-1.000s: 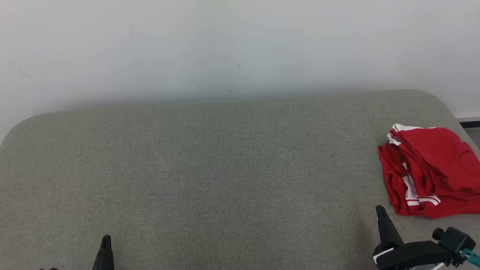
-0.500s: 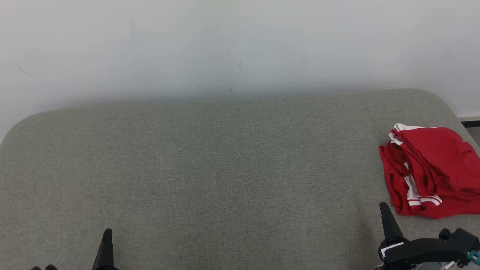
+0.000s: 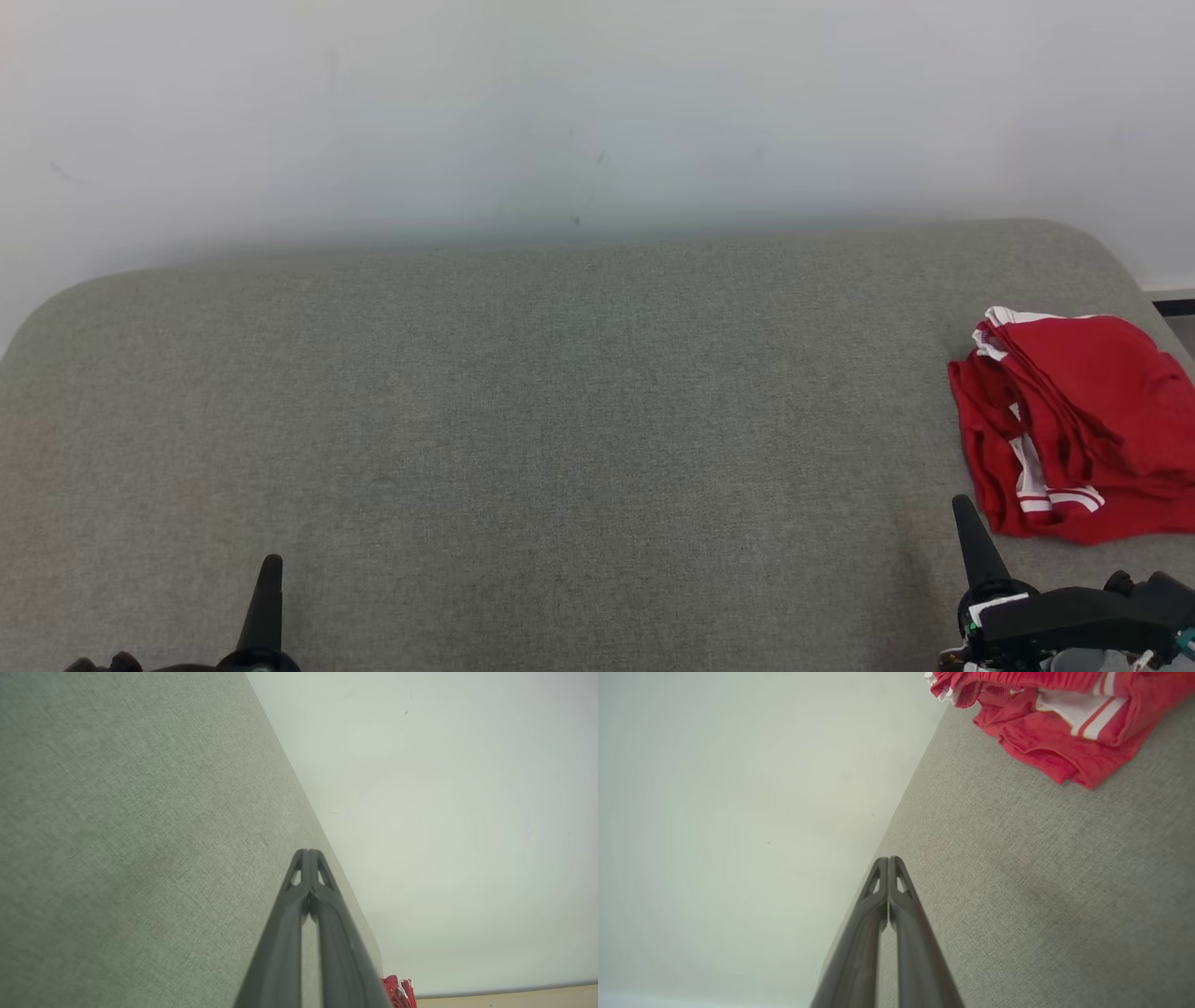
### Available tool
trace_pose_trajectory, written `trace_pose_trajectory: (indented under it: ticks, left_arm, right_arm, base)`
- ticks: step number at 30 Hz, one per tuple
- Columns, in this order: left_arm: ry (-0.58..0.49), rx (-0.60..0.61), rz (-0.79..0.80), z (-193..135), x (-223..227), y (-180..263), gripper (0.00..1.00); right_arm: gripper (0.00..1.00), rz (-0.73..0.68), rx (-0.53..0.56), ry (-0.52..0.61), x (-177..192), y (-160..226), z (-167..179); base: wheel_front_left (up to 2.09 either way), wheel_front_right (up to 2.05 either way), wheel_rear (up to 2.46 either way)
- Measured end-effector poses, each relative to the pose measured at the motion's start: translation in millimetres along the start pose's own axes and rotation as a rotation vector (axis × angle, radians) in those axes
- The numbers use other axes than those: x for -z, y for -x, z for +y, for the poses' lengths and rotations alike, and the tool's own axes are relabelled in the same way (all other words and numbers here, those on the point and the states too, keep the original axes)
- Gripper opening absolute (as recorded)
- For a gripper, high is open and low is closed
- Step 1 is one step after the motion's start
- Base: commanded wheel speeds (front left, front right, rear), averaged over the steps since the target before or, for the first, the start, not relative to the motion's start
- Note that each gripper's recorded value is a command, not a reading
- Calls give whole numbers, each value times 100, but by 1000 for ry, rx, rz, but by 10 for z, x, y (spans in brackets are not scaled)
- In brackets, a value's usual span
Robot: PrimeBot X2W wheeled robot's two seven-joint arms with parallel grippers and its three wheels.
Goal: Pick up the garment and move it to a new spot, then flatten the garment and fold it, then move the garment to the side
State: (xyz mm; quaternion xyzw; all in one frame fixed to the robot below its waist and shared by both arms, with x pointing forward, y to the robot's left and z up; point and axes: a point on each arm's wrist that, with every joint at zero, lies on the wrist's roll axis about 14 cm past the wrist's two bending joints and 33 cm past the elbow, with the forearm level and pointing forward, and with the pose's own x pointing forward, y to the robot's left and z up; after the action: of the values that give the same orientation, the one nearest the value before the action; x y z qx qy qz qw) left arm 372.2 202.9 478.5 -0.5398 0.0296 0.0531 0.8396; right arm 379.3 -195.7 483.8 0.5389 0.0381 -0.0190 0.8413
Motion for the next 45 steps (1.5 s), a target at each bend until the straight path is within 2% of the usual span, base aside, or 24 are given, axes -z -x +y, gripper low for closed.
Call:
trace_pose_trajectory:
  ticks: [45]
  left_arm:
    - [349, 83, 32, -212, -46, -105, 0]
  right_arm:
    - [0, -23, -54, -348, -109, -55, 140]
  base:
    - [0, 0, 0]
